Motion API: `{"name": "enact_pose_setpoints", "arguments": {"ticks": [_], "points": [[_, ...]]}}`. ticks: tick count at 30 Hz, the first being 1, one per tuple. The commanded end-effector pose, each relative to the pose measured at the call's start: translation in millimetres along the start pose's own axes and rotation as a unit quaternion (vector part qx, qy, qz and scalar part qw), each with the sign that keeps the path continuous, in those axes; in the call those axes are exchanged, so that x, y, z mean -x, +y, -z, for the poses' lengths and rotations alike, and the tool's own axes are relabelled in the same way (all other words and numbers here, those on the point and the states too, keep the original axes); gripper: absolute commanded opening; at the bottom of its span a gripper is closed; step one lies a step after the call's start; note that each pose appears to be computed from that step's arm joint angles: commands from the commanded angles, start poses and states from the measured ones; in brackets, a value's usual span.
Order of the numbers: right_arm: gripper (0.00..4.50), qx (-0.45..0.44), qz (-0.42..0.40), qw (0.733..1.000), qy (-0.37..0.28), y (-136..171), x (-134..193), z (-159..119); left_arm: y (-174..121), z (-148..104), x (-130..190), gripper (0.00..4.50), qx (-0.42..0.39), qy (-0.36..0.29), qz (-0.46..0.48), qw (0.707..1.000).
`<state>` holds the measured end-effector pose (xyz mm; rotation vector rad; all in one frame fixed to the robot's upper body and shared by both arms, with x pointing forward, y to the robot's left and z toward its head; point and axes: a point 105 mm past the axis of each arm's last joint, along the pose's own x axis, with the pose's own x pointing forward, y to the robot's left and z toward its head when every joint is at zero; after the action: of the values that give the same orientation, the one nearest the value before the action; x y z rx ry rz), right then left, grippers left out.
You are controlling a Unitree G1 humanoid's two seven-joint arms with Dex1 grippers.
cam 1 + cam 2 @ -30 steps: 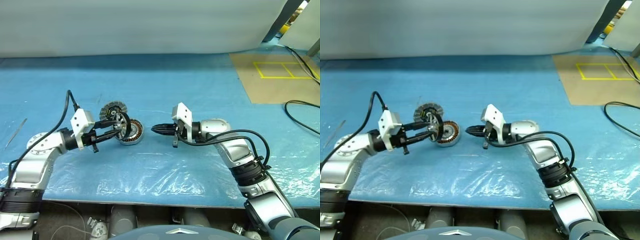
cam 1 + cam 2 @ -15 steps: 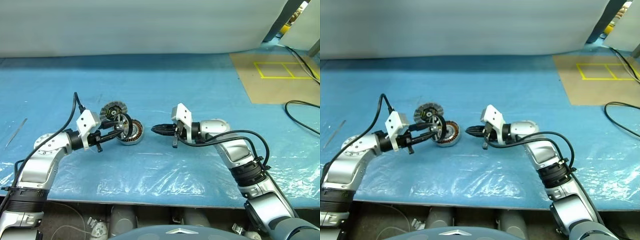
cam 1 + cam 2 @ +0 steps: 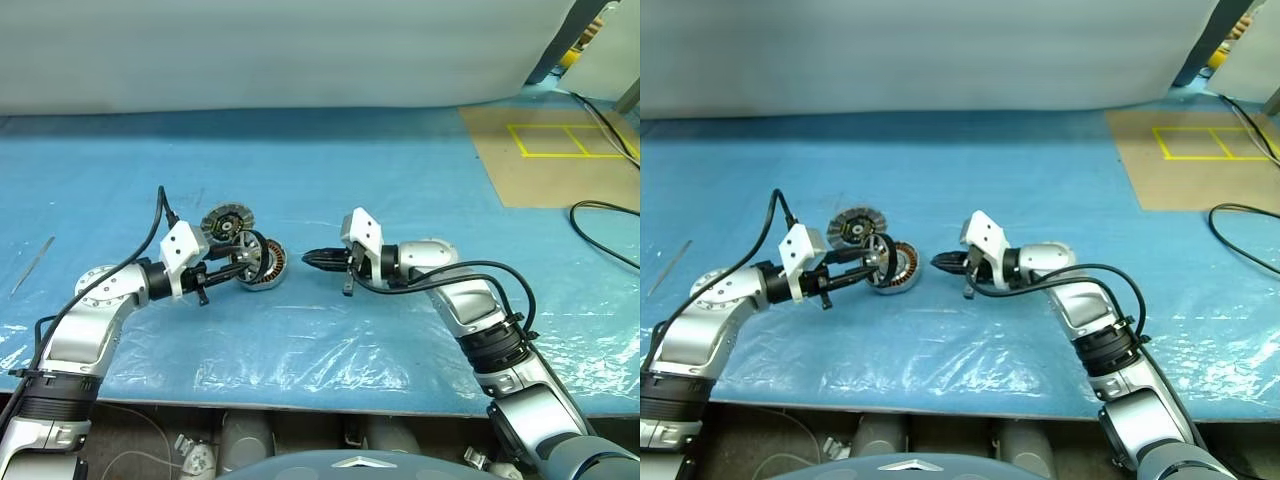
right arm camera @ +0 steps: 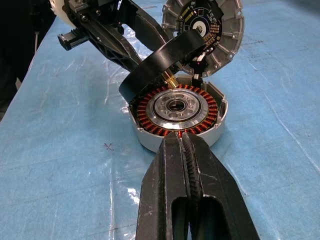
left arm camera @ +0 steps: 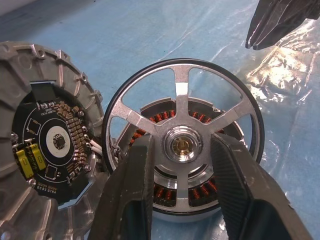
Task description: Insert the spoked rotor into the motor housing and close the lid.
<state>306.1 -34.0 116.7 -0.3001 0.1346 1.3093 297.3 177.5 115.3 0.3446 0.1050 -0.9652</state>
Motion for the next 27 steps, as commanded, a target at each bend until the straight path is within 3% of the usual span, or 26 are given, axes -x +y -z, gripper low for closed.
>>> {"name": "enact_pose_setpoints", "arguments": {"ticks": [1,14,23,24,27], "points": [[0.0,0.015,-0.002,1.0,-0.014,1.2,-1.6,-7.5,-0.6,2.0,1.1,1.31,-0.008,0.013,0.007,1.0],[0.0,0.025,0.002,1.0,-0.014,0.3,-5.3,-6.9,-0.9,11.9,7.9,1.31,-0.015,0.052,0.026,0.998],[0.0,0.027,0.005,1.0,-0.013,-0.4,-6.8,-5.8,-0.1,15.7,8.4,4.25,0.002,0.054,0.021,0.998],[0.0,0.027,0.004,1.0,-0.013,-0.2,-7.0,-5.6,1.4,15.7,8.1,4.47,0.004,0.053,0.015,0.999],[0.0,0.026,0.004,1.0,-0.013,0.0,-7.5,-5.5,3.6,10.1,6.6,4.47,0.011,0.032,0.008,0.999]]}}
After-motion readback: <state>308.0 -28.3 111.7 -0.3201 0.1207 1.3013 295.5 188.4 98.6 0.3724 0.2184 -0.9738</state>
